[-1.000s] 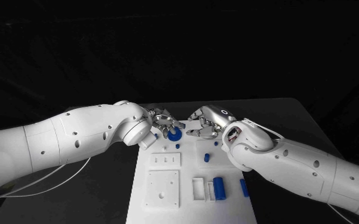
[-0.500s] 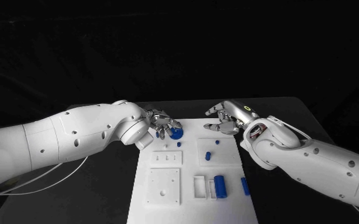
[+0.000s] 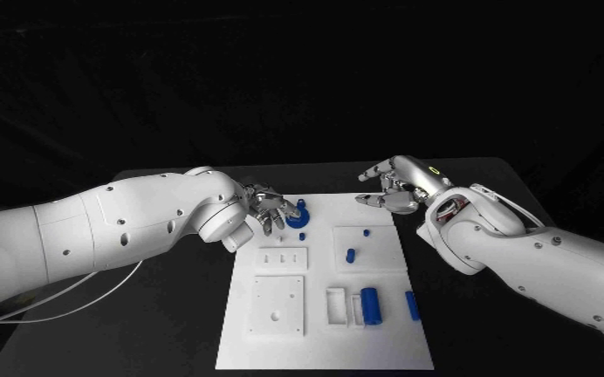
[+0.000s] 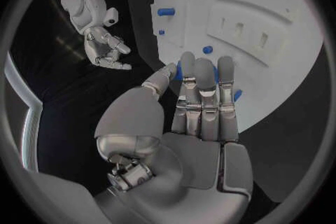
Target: Assemble the parts on the task board
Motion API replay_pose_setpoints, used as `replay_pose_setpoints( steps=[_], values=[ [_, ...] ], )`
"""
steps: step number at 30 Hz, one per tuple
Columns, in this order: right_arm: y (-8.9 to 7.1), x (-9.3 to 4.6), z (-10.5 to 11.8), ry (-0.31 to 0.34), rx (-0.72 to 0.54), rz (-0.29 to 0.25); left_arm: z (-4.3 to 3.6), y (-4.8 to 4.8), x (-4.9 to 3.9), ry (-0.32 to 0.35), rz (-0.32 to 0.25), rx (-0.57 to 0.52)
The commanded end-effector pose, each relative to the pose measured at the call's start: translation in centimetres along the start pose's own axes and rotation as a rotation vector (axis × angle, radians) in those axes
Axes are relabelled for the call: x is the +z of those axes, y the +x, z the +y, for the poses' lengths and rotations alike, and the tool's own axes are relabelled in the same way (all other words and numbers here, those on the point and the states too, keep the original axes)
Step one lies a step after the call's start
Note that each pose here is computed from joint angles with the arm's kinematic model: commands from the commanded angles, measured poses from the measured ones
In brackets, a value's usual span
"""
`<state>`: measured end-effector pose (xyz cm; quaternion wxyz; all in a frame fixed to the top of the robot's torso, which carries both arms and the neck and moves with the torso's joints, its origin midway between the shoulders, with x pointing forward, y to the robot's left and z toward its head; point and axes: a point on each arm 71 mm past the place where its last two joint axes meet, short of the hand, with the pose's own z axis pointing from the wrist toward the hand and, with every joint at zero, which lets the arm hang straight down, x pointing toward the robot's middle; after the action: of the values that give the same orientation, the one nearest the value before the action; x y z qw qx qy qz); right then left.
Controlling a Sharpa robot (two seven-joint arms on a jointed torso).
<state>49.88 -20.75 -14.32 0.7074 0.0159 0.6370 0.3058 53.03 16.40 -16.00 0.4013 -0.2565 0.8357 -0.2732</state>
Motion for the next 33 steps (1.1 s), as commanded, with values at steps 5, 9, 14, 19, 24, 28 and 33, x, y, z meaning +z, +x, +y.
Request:
replay_pose_setpoints(
  steps=[5,9,14,19,24,28,33],
  values=[
    [-0.1,-0.1,-0.1,-0.006,0.026,0.001,0.25,0.48,-0.20,-0.012,-0.007,0.090],
    [-0.1,-0.2,-0.2,-0.005,0.028,-0.001,0.51,0.70,-0.40,-0.015,-0.015,0.135],
    [-0.2,-0.3,-0.5,0.000,0.029,-0.001,0.98,1.12,-0.70,-0.022,-0.024,0.192],
    [-0.2,-0.3,-0.5,0.002,0.030,-0.002,1.64,2.08,-0.67,-0.024,-0.036,0.232],
    [-0.2,-0.3,-0.6,0.003,0.030,-0.002,2.45,3.04,-0.42,-0.028,-0.049,0.248],
    [-0.2,-0.3,-0.6,0.004,0.030,-0.001,2.94,3.58,-0.25,-0.032,-0.052,0.254],
    [-0.2,-0.3,-0.6,0.006,0.029,0.001,3.27,4.10,-0.13,-0.036,-0.048,0.262]
  ],
)
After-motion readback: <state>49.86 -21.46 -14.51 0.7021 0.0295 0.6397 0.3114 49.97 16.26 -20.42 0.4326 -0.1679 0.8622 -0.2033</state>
